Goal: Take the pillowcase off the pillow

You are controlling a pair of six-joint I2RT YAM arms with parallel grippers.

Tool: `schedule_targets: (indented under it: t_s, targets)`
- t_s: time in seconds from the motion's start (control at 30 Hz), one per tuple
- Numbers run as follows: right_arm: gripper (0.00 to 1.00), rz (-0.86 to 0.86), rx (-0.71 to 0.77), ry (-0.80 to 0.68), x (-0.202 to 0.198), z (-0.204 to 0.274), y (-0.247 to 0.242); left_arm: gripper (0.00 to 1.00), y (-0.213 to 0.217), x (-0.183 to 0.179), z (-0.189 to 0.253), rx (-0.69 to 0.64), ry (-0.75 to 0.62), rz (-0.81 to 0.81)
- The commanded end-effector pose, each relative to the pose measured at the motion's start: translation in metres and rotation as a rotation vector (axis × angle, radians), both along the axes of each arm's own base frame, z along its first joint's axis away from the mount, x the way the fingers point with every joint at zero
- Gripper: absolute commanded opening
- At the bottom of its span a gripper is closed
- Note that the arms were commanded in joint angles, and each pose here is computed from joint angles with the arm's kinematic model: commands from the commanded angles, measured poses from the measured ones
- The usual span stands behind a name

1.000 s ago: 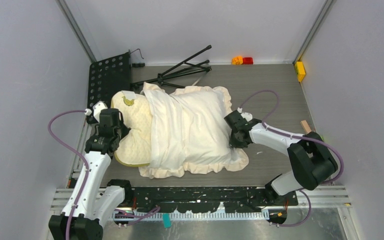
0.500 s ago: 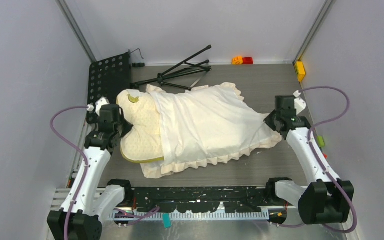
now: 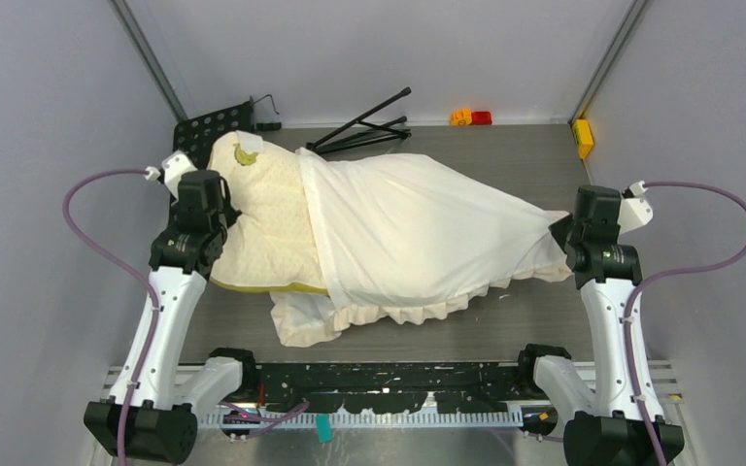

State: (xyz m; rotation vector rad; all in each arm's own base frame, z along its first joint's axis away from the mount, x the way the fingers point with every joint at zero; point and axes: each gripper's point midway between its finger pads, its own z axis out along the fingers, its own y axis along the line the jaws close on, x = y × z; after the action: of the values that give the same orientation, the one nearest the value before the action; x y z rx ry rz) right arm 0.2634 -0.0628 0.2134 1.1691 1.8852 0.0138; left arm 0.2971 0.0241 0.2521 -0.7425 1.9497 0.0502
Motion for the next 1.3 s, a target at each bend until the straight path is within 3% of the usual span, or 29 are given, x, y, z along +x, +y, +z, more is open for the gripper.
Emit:
schedule_targets:
  t_s: [0.0,0.27,0.4,0.53,0.77,0.87,0.9,0.93,0.97,1.0,1.07,1.1,1.17,1.27]
  targets:
    - [0.0,-0.184,-0.098,-0.129,0.002,0.053,-0.038,0.0,0.056,0.009,0.089,0.208,-0.205,0.245]
    - [0.0,-0.344,-0.142,-0.224,-0.022,0.088,-0.063,0.0,0.086,0.002,0.08,0.393,-0.107,0.359]
    - [0.0,-0.438,-0.182,-0.263,-0.042,0.1,-0.074,0.0,0.096,-0.009,0.076,0.38,-0.077,0.46]
    - [0.0,-0.36,-0.146,-0.289,-0.029,0.097,-0.063,0.0,0.079,0.0,0.055,0.265,-0.055,0.392]
    - [0.01,-0.131,0.005,-0.189,0.009,0.045,-0.025,0.0,-0.005,0.034,-0.007,-0.104,-0.058,0.027]
    - [0.11,-0.01,0.043,-0.155,0.019,0.031,-0.007,0.0,-0.006,0.029,-0.026,-0.103,-0.011,0.021]
    - [0.21,0.039,0.053,-0.133,0.022,0.025,0.0,0.0,-0.004,0.027,-0.029,-0.088,0.002,0.027]
    - [0.44,0.068,0.068,-0.108,0.023,0.018,0.005,0.0,-0.001,0.024,-0.031,-0.071,0.014,0.033]
    - [0.71,0.079,0.087,-0.071,0.021,0.01,0.008,0.07,0.0,0.023,-0.033,-0.055,0.024,0.03]
    - [0.83,0.097,0.11,-0.037,0.019,0.003,0.013,0.22,0.002,0.022,-0.034,-0.038,0.036,0.022]
    - [0.86,0.138,0.156,0.019,0.017,-0.01,0.023,0.6,-0.002,0.021,-0.029,0.001,0.067,-0.039]
    - [0.87,0.143,0.183,0.043,0.015,-0.017,0.027,0.72,-0.003,0.02,-0.025,0.019,0.089,-0.061]
    - [0.87,0.155,0.221,0.084,0.011,-0.026,0.035,0.81,0.003,0.015,-0.016,0.067,0.126,-0.03]
    - [0.88,0.194,0.226,0.138,0.005,-0.035,0.049,0.84,0.007,0.01,0.004,0.168,0.134,-0.006]
